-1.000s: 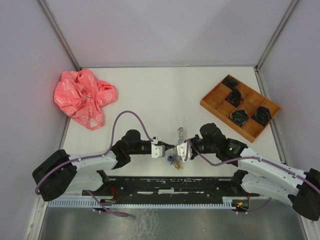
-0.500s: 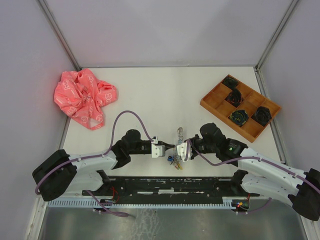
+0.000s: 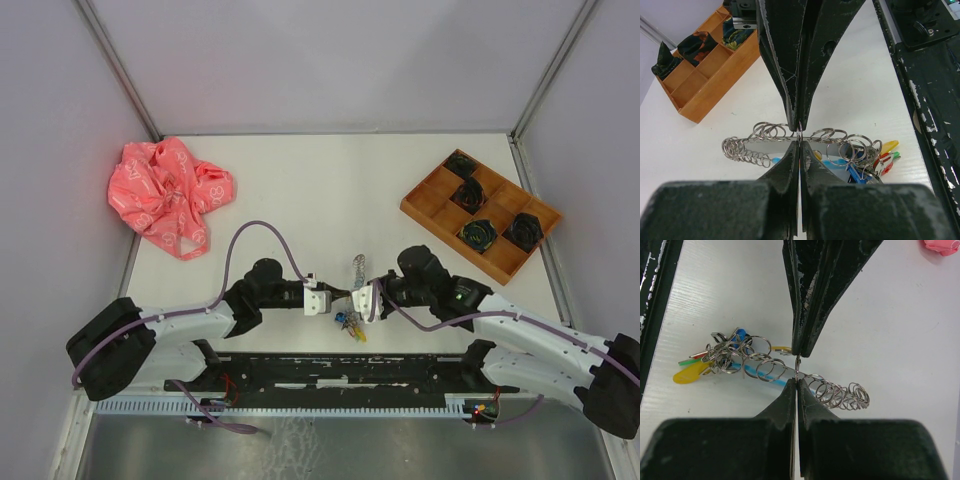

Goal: Put the keys on the keyring

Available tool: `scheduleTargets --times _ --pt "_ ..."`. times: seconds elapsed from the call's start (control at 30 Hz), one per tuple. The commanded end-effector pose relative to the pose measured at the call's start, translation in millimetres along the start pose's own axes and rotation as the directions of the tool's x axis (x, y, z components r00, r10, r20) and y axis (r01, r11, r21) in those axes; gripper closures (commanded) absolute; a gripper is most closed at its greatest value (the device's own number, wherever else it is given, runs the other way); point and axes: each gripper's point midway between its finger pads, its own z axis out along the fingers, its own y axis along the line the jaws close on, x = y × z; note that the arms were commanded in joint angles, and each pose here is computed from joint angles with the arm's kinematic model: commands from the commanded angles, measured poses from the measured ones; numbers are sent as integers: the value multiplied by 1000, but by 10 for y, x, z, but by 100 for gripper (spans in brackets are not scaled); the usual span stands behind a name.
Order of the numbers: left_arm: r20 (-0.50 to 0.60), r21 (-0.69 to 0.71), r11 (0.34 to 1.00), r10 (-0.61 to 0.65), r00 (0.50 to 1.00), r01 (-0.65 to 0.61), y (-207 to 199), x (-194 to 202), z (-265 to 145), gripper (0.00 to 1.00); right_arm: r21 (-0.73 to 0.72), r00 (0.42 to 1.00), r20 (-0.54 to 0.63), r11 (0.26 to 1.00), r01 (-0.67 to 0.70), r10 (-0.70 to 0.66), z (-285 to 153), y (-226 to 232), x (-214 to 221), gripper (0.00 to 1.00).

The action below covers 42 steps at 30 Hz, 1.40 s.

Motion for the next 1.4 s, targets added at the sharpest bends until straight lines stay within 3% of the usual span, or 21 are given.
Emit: scheduleTargets --times 0.0,0.33,0.67,1.0,1.37 --pt "95 -16 998 59 994 -57 177 -343 83 97 44 997 58 998 55 -57 -19 -252 -252 99" --pt "92 23 999 24 996 -26 153 -362 125 97 -1 996 23 996 90 -90 -1 -227 -220 99" --pt "62 121 986 -119 991 111 75 -301 130 97 -7 984 -7 984 178 -178 -12 -193 -177 99" --pt "73 209 942 -283 956 263 48 -261 -7 97 60 987 53 987 149 -153 -75 -233 -305 99" --pt "52 137 931 -349 936 339 110 -96 -19 97 182 977 204 983 23 -61 -120 -365 -565 99"
